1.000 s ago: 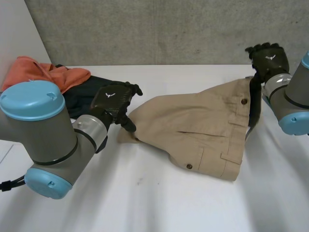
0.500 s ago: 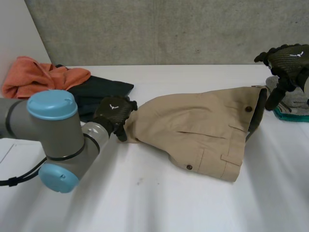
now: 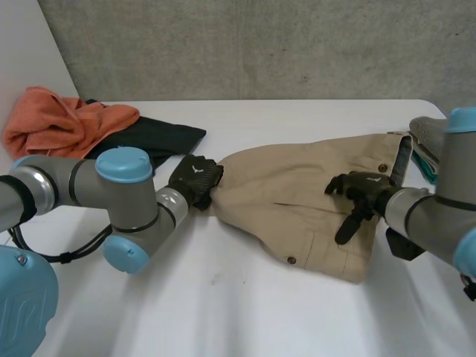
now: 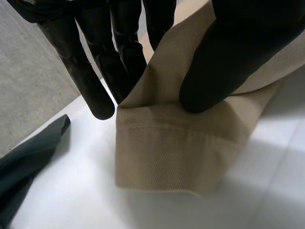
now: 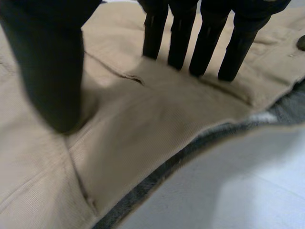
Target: Fold the laundry.
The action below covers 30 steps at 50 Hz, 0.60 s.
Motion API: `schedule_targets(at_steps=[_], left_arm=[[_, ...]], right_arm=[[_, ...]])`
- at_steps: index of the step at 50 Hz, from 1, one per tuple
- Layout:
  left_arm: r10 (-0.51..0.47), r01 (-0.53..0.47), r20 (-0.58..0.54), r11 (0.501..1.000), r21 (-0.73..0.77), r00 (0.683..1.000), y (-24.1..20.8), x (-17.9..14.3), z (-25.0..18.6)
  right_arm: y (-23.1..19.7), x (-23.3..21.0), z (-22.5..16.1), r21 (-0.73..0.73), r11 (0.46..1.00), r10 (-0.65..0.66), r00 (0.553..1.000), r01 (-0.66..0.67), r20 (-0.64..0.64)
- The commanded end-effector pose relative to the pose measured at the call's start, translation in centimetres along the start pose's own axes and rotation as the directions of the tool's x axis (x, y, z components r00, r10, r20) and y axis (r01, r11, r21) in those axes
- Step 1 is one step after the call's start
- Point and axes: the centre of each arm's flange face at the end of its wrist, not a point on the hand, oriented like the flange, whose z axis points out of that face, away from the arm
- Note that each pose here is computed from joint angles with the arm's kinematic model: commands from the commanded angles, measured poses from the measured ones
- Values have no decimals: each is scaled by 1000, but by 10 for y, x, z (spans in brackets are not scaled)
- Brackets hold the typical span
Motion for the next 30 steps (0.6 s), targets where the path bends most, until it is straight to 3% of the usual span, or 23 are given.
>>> schedule_targets(at_steps=[1, 6, 10, 11, 15, 20, 23, 27, 30], left_arm=[[10, -15, 58, 996, 93, 998, -37, -13, -6], [6, -33, 145, 982, 186, 989, -90, -35, -33], [-1, -66, 215, 951, 303, 977, -147, -53, -70], [-1, -75, 225, 942, 326, 974, -158, -56, -79], [-12, -120, 281, 887, 447, 960, -210, -70, -125], [-26, -153, 314, 834, 531, 949, -255, -75, -183], [-28, -153, 314, 829, 537, 949, -264, -75, -202], [-27, -148, 313, 840, 522, 949, -268, -75, -220], [-22, -140, 303, 853, 503, 953, -263, -72, -217]], right_arm=[[-6, -14, 9, 38, 999, -39, 999, 38, 18], [-57, -12, -14, 237, 968, -87, 996, 88, -17], [-117, -17, -73, 448, 872, -176, 980, 197, -88], [-135, -18, -97, 509, 827, -205, 971, 240, -123], [-168, -18, -142, 604, 733, -233, 950, 312, -208], [-192, -12, -175, 643, 667, -243, 926, 376, -289], [-200, -10, -190, 647, 636, -258, 907, 420, -334], [-203, -10, -194, 649, 620, -268, 896, 442, -354], [-199, -11, -185, 634, 638, -278, 899, 436, -339]])
